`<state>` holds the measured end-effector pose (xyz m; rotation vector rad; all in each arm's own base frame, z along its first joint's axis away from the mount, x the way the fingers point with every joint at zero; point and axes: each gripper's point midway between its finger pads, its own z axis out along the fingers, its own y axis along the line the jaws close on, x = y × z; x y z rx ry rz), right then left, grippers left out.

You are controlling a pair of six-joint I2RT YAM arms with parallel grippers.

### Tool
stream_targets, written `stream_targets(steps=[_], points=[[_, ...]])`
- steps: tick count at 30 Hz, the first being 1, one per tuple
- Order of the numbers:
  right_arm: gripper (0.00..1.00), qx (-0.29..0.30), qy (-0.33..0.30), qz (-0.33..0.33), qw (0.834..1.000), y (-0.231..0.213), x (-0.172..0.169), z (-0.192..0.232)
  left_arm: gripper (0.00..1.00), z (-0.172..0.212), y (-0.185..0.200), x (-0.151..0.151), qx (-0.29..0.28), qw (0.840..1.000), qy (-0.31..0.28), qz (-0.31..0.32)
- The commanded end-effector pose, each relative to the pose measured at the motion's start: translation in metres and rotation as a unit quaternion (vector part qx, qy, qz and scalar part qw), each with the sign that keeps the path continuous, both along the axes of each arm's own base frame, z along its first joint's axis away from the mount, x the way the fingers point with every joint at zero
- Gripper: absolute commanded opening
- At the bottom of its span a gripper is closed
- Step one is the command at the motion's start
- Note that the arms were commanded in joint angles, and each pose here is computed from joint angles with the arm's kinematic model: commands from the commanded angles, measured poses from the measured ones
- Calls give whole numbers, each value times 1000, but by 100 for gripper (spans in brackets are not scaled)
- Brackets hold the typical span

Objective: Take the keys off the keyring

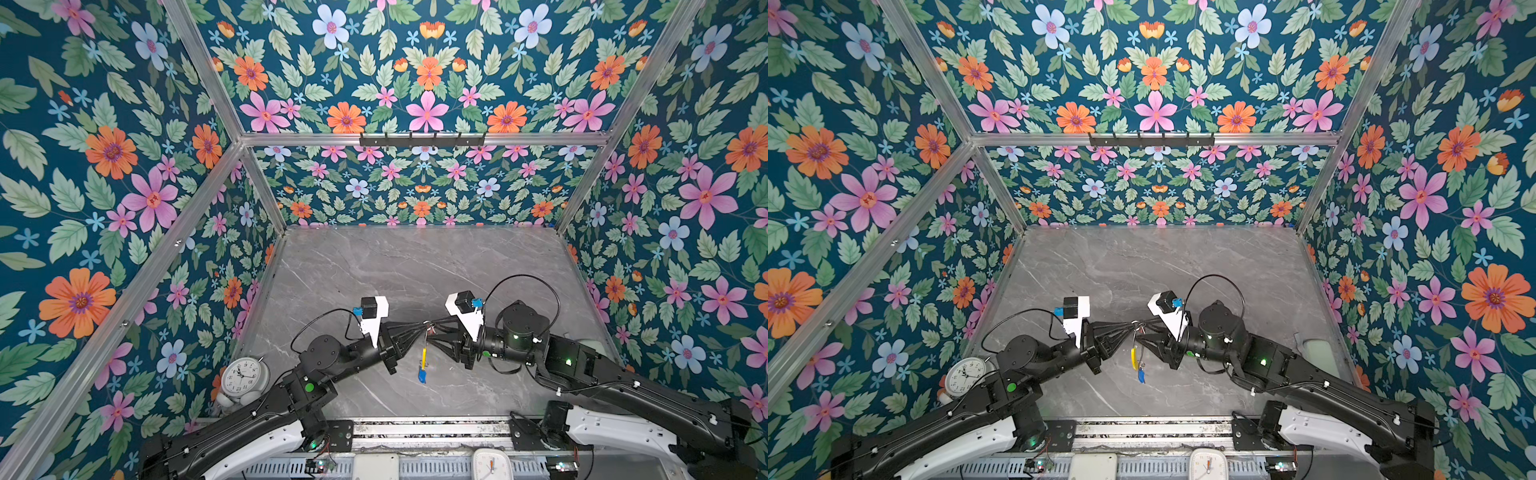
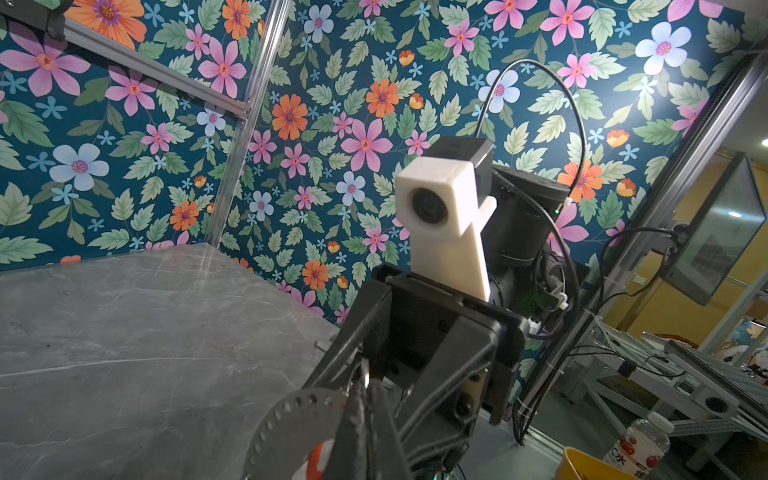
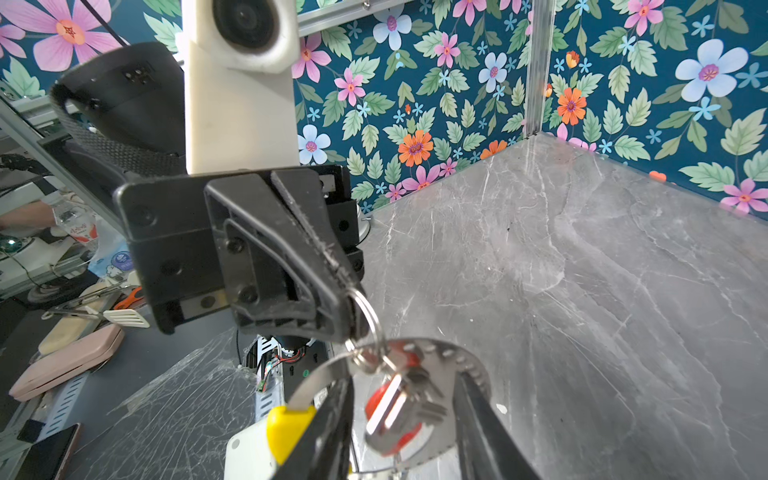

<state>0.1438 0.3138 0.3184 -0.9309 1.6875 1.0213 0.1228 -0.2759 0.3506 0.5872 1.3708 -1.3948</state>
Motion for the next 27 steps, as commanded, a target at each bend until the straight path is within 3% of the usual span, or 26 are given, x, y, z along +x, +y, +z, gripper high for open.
stream_targets(steps=[1, 9, 27], points=[[29, 7, -12, -10, 1000, 0, 4, 7, 0, 14, 5, -2, -27, 1000, -13, 3], [0, -10, -12, -3, 1000, 2, 0, 3, 0, 16, 8, 0, -35, 999, -9, 10], [0, -63, -7, 48, 997, 25, -19, -27, 0, 15, 12, 1, -49, 999, -7, 15]])
